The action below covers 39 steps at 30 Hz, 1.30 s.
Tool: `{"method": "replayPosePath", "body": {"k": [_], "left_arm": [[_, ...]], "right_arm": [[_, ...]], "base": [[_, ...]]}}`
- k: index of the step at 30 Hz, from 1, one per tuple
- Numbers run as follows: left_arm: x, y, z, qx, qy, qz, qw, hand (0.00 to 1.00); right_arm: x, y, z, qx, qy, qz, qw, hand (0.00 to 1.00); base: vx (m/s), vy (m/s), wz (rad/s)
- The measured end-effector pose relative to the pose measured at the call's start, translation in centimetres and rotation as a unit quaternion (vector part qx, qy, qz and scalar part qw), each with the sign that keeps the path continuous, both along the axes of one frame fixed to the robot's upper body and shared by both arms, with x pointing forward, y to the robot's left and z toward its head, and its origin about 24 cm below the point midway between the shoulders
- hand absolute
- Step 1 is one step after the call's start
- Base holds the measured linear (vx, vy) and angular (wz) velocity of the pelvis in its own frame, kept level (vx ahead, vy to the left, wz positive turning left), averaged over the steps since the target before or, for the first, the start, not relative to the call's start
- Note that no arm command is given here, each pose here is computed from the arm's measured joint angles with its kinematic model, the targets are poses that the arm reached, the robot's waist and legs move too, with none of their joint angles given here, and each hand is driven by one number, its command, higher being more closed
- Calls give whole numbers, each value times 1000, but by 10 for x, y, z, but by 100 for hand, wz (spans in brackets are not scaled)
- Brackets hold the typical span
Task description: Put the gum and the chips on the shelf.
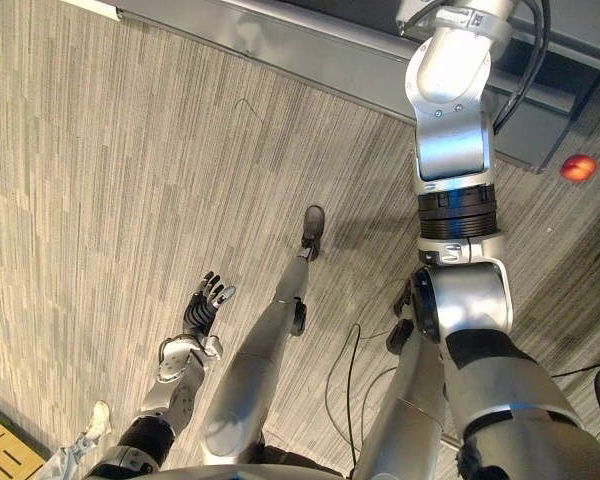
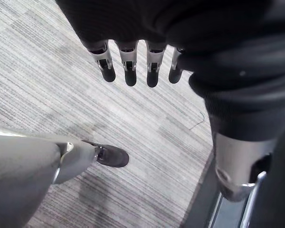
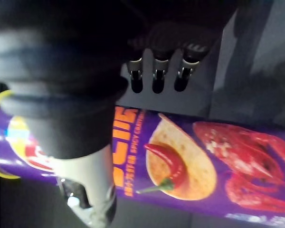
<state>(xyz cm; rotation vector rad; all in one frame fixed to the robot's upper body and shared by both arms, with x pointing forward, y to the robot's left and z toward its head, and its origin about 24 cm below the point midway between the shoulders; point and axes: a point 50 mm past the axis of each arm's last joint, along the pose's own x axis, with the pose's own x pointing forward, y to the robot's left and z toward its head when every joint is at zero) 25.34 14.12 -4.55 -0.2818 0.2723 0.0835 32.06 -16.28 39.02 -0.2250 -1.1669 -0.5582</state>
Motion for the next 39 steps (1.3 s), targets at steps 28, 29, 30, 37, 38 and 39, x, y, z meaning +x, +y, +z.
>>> {"method": "replayPosePath", "body": {"k": [28,29,30,37,38,39], "left_arm": [[-75,31,-71,53,203,23,977,0],[-82,35,-76,67,223,21,972,0],[-86,37,-79,71,230,22,970,0],[-131,49,-101,103,318,16,942,0],[-135,48,-103,110,326,10,939,0],[-139,49,-104,115,333,5,936,0]], "right_arm": [[-8,1,-283,71,407,42,910,0],[-21,-2,-307,78,441,41,893,0],[-27,-3,-317,81,457,41,885,0],[-96,-14,-406,108,603,57,788,0],[-106,-15,-419,111,626,59,769,0],[-116,-17,-431,117,649,57,749,0]], "base": [[34,-34,-2],[171,-53,-2],[173,-45,-12],[70,-12,-40],[27,-8,-47],[22,-15,-39]]}}
